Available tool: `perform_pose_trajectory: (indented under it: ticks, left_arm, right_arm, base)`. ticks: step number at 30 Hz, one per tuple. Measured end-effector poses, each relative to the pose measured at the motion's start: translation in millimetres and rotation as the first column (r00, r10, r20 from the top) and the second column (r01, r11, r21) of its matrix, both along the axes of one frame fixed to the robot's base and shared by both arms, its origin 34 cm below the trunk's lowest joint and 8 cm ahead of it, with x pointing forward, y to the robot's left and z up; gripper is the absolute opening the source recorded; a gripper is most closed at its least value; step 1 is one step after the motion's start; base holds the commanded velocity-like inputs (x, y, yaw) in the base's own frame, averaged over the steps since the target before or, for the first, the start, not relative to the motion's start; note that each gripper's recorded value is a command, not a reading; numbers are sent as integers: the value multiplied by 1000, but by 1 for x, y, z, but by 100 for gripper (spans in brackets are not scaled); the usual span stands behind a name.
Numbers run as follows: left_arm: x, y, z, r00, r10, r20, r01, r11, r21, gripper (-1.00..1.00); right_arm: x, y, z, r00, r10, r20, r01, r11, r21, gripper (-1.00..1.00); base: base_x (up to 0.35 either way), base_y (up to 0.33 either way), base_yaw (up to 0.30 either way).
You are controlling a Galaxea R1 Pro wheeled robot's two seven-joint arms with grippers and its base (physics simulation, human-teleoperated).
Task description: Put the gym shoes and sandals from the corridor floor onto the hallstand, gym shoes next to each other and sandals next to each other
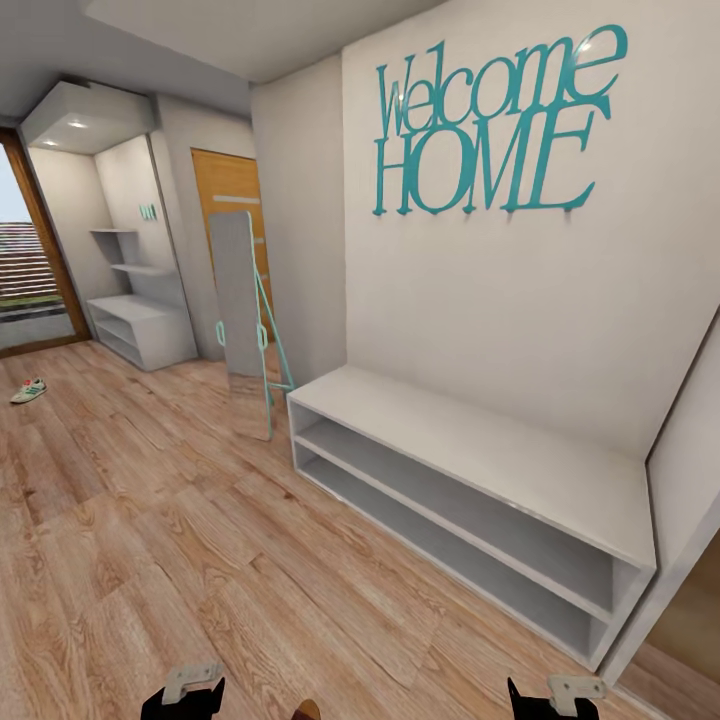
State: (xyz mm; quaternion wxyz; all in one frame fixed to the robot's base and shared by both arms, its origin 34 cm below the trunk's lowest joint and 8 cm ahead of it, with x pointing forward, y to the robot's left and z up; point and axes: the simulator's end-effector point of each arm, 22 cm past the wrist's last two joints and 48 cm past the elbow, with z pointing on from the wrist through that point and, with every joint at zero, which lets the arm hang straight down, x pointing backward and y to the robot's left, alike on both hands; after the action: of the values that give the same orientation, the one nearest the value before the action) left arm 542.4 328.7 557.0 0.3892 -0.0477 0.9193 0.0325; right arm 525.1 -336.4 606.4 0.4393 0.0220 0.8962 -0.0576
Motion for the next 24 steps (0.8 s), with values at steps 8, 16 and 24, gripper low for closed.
perform_pose_trajectory:
  ticks: [8, 16, 24]
  left_arm:
    - [-1, 0, -13, 1000, -1, -2, 1, 1000, -2, 100]
    - [-3, 0, -27, 1000, -2, -5, 2, 1000, -2, 100]
    - [-5, -1, -42, 1000, -4, -6, 4, 1000, -2, 100]
  right_arm:
    - [-1, 1, -12, 1000, 1, 0, -1, 1000, 2, 100]
    - [-1, 1, -26, 1000, 1, 0, -1, 1000, 2, 100]
    - [-3, 2, -41, 1000, -1, -1, 1, 1000, 4, 100]
  base:
    - [0, 0, 0]
    - [0, 0, 0]
    - [0, 0, 0]
